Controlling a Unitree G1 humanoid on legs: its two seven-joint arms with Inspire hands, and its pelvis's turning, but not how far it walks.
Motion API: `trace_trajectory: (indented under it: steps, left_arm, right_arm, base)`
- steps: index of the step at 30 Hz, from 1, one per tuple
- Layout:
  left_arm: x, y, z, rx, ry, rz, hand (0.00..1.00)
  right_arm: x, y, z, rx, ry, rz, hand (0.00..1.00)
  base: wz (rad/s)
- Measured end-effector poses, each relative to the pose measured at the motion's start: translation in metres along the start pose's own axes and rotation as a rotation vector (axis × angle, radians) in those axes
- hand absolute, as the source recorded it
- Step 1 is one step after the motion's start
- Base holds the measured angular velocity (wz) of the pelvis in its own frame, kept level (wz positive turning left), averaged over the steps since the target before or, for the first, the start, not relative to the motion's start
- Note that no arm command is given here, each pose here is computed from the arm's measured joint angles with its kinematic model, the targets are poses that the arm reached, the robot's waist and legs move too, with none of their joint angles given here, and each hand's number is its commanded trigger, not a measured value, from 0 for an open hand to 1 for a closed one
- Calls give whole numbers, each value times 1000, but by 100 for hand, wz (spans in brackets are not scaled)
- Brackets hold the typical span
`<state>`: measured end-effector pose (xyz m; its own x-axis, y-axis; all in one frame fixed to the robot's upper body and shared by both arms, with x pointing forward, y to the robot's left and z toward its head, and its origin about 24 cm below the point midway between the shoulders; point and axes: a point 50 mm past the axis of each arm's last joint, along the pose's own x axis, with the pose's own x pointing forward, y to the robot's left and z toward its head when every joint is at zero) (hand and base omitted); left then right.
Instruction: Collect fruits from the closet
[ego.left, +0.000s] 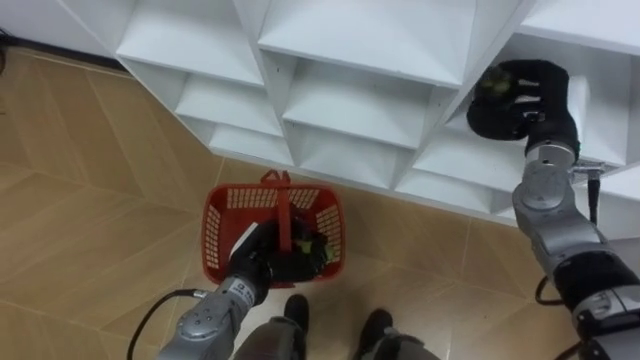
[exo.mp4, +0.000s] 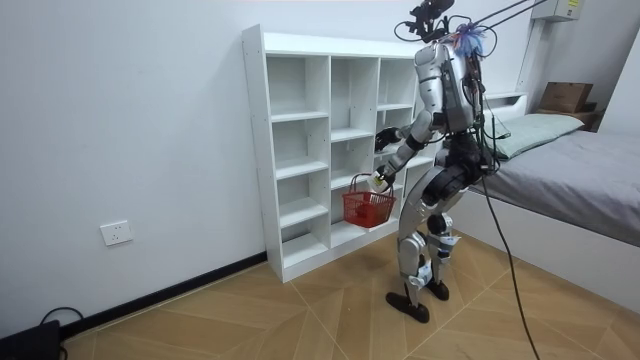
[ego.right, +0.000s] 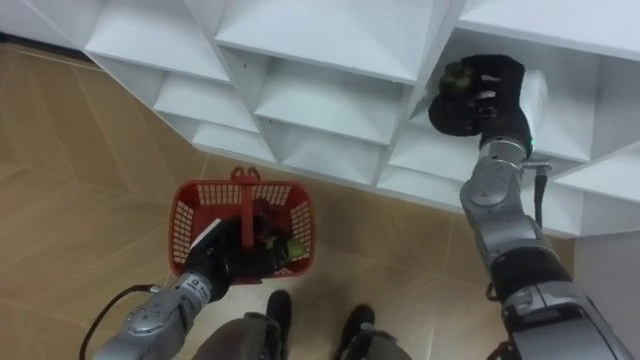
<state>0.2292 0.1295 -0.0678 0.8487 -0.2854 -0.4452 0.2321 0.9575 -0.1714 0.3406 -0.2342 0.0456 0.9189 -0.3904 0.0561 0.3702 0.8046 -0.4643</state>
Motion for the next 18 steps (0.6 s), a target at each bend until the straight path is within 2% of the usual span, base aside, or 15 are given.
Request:
trace_trajectory:
  steps: [18]
  left_arm:
    - [0,-3,-2,5,9,-7,100]
  right_arm:
    - [-1,4,-2,112,51,26,100]
  base:
    - [0]
